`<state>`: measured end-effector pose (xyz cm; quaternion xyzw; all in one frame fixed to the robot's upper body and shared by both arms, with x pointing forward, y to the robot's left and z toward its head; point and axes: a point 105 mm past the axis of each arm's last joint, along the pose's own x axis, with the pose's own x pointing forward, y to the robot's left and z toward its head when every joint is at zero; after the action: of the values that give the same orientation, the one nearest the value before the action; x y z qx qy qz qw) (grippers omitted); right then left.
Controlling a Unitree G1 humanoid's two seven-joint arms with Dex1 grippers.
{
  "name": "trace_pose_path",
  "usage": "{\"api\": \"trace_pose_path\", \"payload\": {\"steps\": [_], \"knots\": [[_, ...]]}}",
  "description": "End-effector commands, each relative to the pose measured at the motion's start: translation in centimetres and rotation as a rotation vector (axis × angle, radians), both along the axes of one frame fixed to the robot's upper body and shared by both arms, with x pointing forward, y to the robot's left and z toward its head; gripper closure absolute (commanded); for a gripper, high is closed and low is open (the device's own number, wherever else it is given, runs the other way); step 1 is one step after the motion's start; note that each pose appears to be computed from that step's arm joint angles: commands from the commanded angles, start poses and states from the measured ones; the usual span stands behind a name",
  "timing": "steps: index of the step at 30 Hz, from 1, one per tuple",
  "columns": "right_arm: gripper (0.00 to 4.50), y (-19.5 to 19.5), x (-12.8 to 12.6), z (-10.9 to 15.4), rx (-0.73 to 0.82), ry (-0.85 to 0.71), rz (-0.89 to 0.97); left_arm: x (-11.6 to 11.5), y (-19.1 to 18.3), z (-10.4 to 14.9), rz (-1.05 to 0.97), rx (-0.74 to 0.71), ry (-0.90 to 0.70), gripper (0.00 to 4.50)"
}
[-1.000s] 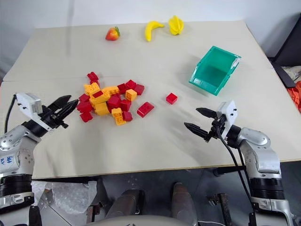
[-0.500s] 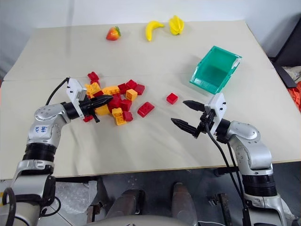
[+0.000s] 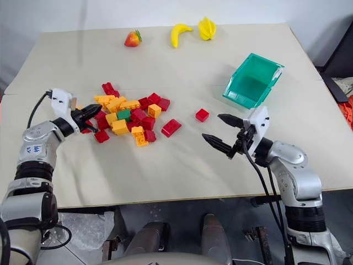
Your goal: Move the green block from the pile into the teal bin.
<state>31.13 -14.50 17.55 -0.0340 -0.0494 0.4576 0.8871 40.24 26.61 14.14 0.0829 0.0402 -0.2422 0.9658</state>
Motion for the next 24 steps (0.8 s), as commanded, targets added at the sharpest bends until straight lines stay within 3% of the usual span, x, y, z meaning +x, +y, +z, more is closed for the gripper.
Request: {"api": "trace_pose_path", "payload": {"steps": [1,8,14,17,24], "knots": [[0.0,0.3,0.3,0.7,0.01,-0.029,0.025,-1.4,-3.0,0.8,-0.177,-0.006,-0.006,4.46],[0.0,0.6,1.0,1.1,0.003,-0.031,0.057,-6.1,-5.4,0.4,-0.396,0.014,0.072,4.46],[0.0,0.8,1.2,1.2,0.004,-0.03,0.078,-5.9,-3.2,5.8,-0.282,-0.006,-0.149,4.46],[0.0,0.7,1.2,1.3,0.005,-0.016,0.099,-6.4,-1.7,5.9,-0.199,0.069,-0.068,3.9],[0.0,0.8,1.7,1.5,-0.013,-0.047,0.093,-9.3,-1.8,8.2,-0.208,0.174,-0.025,1.75]]}}
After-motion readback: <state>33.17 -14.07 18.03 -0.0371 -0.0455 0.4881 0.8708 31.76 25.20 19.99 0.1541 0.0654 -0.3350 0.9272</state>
